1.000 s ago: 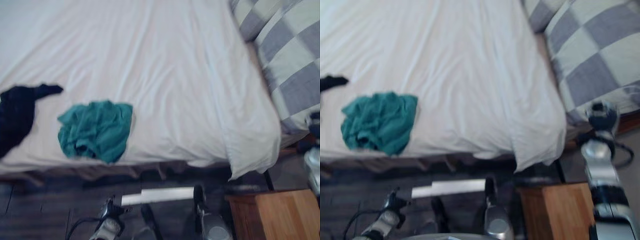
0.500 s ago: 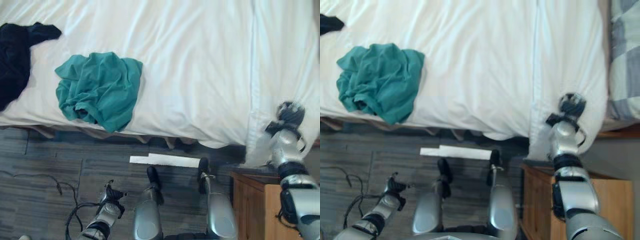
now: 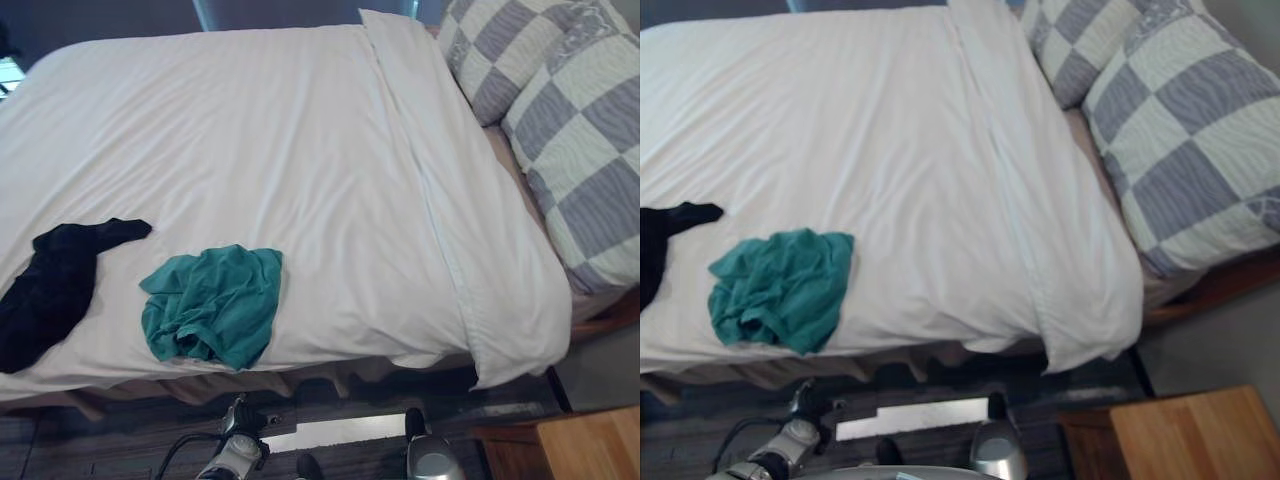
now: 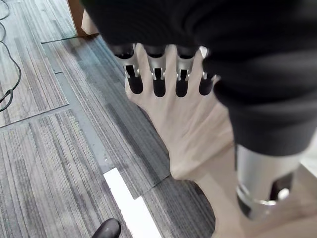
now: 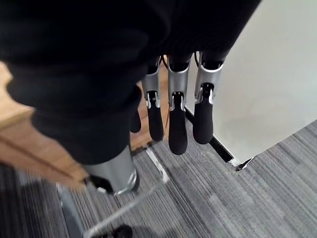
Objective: Tidy up the quilt and then pick up the clothes from the bed and put them into the laundry hamper.
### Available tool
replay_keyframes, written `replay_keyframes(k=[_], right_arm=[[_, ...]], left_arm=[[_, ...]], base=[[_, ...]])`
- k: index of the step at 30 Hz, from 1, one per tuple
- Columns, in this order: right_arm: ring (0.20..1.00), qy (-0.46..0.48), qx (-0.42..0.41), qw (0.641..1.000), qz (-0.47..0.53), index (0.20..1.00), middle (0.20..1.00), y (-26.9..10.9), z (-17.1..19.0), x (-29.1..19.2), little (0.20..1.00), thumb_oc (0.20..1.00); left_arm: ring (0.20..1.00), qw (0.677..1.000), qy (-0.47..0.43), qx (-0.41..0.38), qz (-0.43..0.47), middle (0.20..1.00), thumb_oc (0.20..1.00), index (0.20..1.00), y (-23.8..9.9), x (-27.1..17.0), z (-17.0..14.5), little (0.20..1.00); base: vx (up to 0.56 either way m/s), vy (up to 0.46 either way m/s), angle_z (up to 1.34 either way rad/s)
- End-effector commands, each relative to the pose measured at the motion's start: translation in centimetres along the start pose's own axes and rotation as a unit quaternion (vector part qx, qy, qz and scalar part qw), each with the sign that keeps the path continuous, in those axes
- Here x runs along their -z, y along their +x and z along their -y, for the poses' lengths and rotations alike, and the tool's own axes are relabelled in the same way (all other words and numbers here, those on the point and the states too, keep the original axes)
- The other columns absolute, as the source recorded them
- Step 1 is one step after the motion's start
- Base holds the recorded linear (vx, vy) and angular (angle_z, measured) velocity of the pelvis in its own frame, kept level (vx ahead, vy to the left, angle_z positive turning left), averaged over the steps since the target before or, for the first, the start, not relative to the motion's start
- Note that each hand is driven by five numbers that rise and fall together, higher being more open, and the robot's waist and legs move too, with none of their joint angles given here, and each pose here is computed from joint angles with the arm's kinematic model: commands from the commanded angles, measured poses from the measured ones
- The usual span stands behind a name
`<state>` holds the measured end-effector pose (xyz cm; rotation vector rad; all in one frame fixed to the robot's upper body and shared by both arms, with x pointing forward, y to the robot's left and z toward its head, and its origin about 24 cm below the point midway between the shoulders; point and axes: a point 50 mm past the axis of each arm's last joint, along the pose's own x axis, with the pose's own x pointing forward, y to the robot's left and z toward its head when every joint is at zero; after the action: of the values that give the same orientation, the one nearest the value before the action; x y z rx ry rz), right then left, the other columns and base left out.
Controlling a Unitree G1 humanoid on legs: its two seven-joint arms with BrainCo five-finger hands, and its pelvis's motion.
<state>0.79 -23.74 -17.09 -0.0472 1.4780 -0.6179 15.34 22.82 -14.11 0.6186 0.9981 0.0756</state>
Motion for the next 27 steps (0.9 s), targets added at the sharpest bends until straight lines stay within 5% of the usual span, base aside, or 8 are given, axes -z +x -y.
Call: replay_keyframes(k=[1,8,14,20,27], right_arm=[[1.0,-0.06,-0.044,0.99,0.12,1.0,1.0,-1.1,-3.1,-6.7,1.0,1.0],[1.0,-0.229,-0.061,0.943,0.232,1.0,1.0,-2.6,-4.7,-11.1,1.0,1.0],[1.0,-0.236,-0.06,0.934,0.261,1.0,1.0,-3.0,-4.9,-12.0,1.0,1.0],[1.0,-0.231,-0.049,0.952,0.197,1.0,1.0,-1.6,-2.9,-9.2,1.0,1.0],[1.0,-0.243,-0.091,0.939,0.225,1.0,1.0,-2.6,-5.9,-8.8,1.0,1.0]], left_arm=[[1.0,0.999,0.021,-0.028,0.0,1.0,1.0,1.0,0.4,0.5,-2.5,1.0],[1.0,0.998,0.043,0.009,-0.05,1.0,1.0,1.0,-0.7,4.3,-0.4,1.0],[1.0,1.0,0.011,0.0,-0.023,1.0,1.0,1.0,-0.5,2.6,0.1,1.0],[1.0,0.996,0.083,0.028,-0.001,1.0,1.0,1.0,-0.2,1.6,0.0,1.0],[1.0,0.992,0.113,0.014,-0.046,1.0,1.0,1.0,-0.1,4.0,-2.6,1.0]], base=[[-0.02,0.028,-0.05],[-0.07,0.093,0.18],[0.04,0.454,0.25],[0.07,0.698,0.32],[0.12,0.472,-0.12]])
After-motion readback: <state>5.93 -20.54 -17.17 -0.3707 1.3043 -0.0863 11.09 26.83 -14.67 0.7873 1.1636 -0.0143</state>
